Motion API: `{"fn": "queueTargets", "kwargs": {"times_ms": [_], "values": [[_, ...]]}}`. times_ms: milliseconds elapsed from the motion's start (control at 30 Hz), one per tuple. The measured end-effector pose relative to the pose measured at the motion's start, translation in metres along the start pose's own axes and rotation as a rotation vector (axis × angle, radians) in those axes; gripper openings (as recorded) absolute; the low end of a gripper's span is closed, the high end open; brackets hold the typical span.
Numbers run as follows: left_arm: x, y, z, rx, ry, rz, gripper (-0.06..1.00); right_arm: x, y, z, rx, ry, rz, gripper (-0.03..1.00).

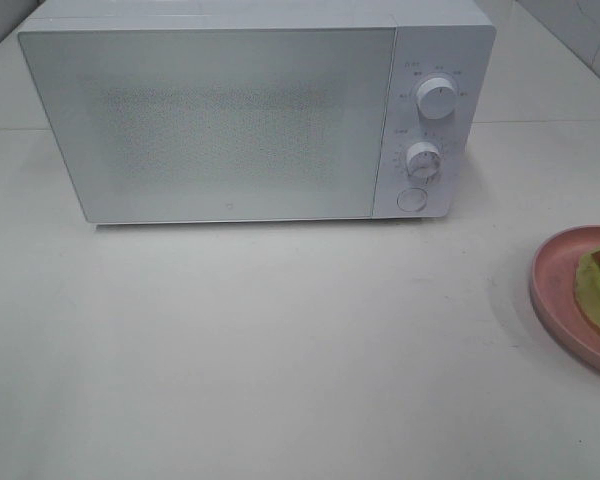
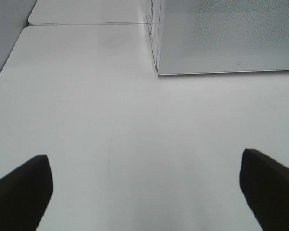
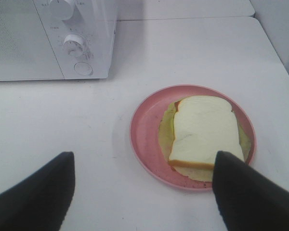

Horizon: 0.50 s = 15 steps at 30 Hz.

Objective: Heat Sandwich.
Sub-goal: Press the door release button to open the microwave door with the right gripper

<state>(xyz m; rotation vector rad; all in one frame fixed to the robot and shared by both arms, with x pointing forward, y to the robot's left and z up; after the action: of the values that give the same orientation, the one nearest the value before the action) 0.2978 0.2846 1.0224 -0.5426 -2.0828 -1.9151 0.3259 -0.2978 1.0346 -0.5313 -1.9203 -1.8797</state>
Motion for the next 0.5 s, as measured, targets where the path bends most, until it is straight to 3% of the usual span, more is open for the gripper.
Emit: {"fn": "queueTargets", "kwargs": {"times_ms": [500], "values": [[0.000,0.000,0.000,0.000,0.000,0.000,0.99,-0.040,0.030,-0.001,0.000,0.000,0.009,0.76]]}}
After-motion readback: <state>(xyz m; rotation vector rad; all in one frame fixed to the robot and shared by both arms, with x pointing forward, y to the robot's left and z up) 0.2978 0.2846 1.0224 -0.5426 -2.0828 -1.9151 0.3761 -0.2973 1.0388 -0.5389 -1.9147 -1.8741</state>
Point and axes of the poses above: a point on each arm's last joint axis where the gripper is mounted, x pointing back along that axis away from the gripper, z along the wrist's bending axis when the last joint is at zero, y = z × x, the point moved 7 cm from there along -x, pointing out along that axis toward the gripper, and after that the axes turned 4 degrees about x, right-handed, at the moved point
